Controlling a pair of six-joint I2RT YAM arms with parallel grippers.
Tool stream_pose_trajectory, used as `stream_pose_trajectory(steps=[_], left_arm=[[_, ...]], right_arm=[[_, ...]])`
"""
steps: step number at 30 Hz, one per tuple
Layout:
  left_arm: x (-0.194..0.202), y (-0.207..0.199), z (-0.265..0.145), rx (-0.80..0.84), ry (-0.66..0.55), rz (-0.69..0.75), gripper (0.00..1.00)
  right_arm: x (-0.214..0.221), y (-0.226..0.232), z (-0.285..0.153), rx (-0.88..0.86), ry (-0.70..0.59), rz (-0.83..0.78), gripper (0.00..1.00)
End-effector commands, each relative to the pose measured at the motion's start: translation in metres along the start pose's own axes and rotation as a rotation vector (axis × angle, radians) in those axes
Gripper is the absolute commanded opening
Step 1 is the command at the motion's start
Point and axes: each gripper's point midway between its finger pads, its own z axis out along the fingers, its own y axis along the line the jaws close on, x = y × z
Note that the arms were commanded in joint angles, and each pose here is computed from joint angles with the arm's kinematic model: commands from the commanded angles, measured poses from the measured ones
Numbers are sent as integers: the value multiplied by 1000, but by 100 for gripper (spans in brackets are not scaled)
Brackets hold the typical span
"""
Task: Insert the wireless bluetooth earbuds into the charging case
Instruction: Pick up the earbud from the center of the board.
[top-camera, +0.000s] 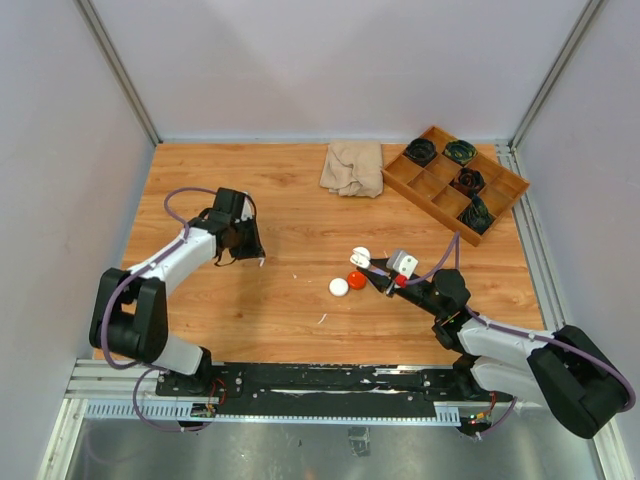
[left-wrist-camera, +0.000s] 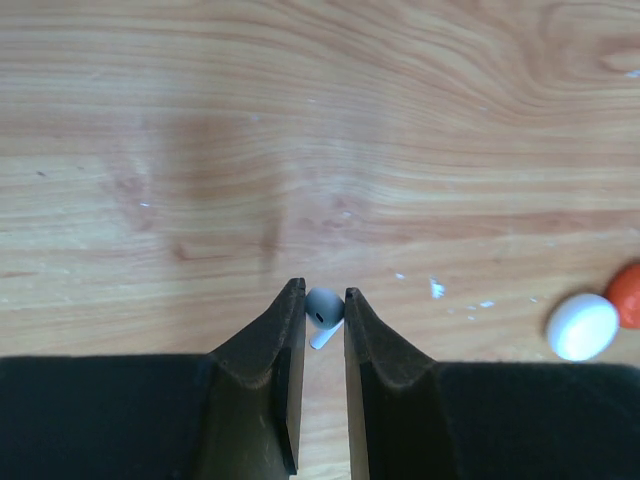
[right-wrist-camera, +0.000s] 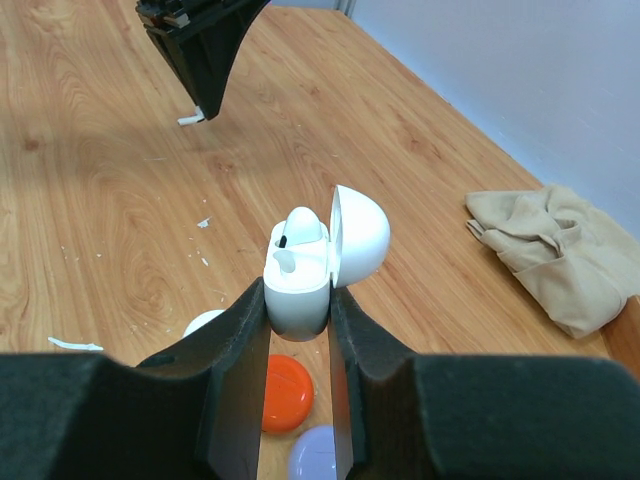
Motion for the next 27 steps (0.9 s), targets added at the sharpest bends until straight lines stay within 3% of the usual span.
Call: stream_pose_trajectory(steps=[1, 18, 27], left_arm=[[-18, -37, -19, 133, -137, -23, 19], [-17, -170, -97, 514, -450, 96, 18], [-16, -224, -144, 622, -597, 131, 18]], right_arm=[[-20, 2, 8, -28, -61, -21, 1], [-30, 6, 10, -35, -106, 11, 1], [-35, 4, 18, -32, -146, 42, 1]])
